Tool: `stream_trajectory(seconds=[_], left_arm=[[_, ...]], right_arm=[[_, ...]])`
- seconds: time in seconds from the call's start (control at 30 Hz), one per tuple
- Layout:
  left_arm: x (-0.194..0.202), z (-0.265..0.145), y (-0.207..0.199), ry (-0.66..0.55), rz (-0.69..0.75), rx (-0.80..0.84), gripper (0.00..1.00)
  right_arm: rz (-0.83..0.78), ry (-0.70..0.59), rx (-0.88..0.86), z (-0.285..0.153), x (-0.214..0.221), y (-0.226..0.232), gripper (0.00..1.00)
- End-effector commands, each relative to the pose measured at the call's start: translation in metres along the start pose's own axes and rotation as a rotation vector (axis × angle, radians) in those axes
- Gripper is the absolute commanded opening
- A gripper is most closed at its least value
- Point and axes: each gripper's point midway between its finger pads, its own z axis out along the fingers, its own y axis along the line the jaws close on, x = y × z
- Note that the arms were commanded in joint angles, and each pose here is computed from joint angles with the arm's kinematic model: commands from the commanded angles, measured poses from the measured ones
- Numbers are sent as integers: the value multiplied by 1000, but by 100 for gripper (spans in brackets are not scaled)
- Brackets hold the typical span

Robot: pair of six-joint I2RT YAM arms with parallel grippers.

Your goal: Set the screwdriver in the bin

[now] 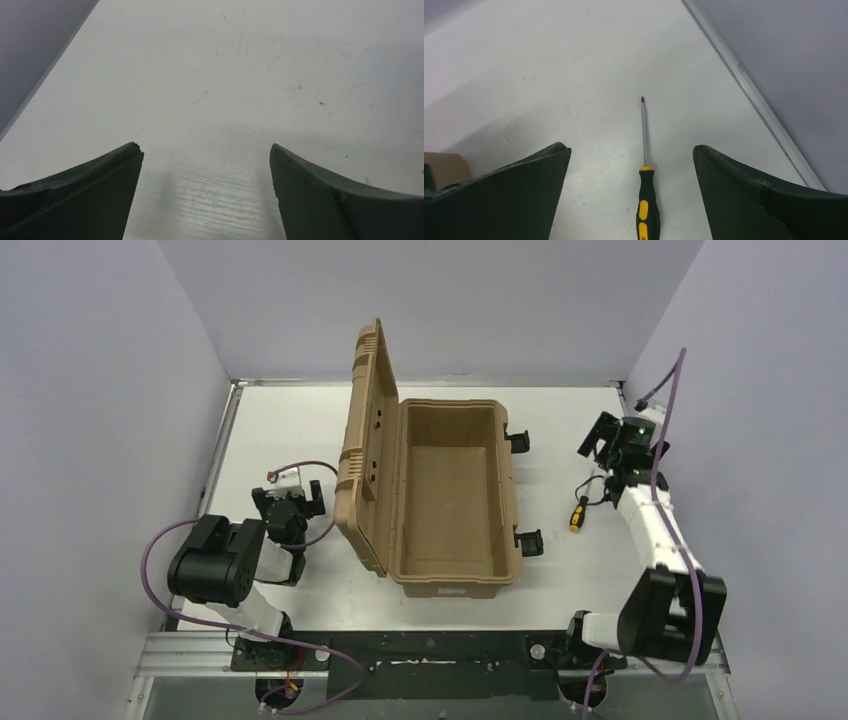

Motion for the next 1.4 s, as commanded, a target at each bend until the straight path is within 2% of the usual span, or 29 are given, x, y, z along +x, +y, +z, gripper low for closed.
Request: stream_trajectory(seconds=[0.0,0.13,0.3,0.47,0.6,0.73,0.9,1.0,1.1,1.2,1.27,1.37], left_arm=[[-21,7,-3,-65,-31,5,97],[-21,6,-4,-64,-31,6,97],[-22,7,-4,-68,-32,8,97],[-21,7,-3,-64,-32,7,97],[-21,7,-3,-65,-32,7,97],[-21,7,-4,-65,-29,8,97],[-20,7,-3,-64,-28,6,97],[-20,7,-2,-64,-25,4,97],[-20,7,-3,-65,-24,7,97],[-21,8,-3,-66,-24,4,97],[-21,7,-2,-66,-25,4,97],[-20,7,-3,-65,-22,5,97]], right_arm=[[-76,413,58,13,85,-10,100],[-106,614,77,26,131,-13,90],[-101,692,72,31,161,-14,79],[-114,739,79,34,182,-18,43],[-119,743,49,36,176,-13,0],[-104,650,19,35,128,1,0],[-127,476,-49,15,39,46,0],[-163,371,-105,-12,-13,90,0],[-134,285,-285,-53,-49,159,0],[-145,230,-470,-97,-52,230,0],[-175,248,-570,-125,-31,270,0],[-226,322,-647,-140,20,302,0]])
